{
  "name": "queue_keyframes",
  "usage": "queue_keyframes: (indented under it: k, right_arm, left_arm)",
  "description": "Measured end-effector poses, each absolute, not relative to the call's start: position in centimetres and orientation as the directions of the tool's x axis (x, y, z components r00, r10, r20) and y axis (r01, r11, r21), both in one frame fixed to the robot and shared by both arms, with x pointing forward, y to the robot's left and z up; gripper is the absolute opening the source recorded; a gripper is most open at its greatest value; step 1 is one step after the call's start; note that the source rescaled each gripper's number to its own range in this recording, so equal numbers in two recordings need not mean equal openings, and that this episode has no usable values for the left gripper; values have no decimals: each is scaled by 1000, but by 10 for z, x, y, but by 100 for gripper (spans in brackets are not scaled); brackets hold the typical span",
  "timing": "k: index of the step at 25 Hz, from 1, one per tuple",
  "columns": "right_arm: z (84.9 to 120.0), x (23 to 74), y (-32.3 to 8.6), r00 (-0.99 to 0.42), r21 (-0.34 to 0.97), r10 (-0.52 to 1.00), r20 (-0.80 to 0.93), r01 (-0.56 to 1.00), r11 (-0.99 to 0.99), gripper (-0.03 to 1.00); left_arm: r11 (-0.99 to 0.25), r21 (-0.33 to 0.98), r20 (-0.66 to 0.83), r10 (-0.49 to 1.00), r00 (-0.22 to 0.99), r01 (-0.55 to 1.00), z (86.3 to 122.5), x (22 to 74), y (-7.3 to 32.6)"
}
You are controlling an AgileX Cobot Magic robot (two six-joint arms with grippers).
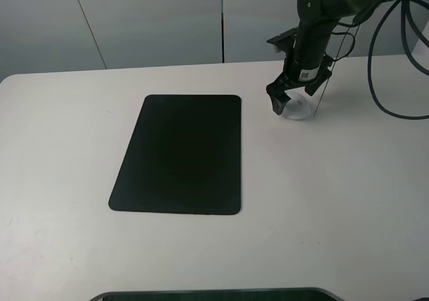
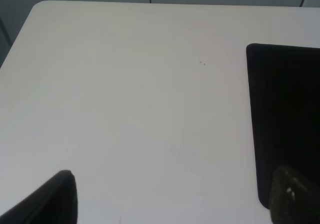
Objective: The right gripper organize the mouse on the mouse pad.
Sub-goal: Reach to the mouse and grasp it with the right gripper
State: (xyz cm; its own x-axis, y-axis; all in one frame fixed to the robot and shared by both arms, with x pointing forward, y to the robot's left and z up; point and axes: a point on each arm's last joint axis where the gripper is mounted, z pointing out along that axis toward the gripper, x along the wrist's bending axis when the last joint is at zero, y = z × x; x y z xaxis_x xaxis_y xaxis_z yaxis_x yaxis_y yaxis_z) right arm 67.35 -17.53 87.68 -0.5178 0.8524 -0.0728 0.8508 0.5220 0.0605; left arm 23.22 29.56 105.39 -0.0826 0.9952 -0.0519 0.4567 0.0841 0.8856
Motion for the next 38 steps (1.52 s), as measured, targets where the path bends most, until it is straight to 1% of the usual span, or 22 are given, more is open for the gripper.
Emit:
queue_keyframes:
  k: [17,18,19,22,23,24,38]
  right_arm:
    - [875,675,-179,-518,63,851,-88,849,524,100]
    - [875,676,-180,-517,65,852,-88,850,523,93]
    - [875,676,-179,-518,67,851,-88,849,524,80]
    - [875,676,-179,-518,68,851,-89,849,524,27]
    - [875,676,-180,-516,70,852,-89,850,522,4]
    - [875,676,-180,-516,70,852,-89,850,522,0]
    - [875,676,-180,-534,68,841,-90,839,540,0]
  left_arm:
    - [84,886,-52,995,-83,457,1054,232,296]
    - [84,886,-52,995,-83,457,1054,232,296]
    - [84,886,-52,995,-83,457,1054,232,296]
    - [84,886,-52,995,-83,457,1054,232,296]
    - [84,886,-52,995,-83,457,1054,232,296]
    - [84,886,-52,995,-83,457,1054,232,296]
    - [84,886,-52,995,-83,457,1054,232,296]
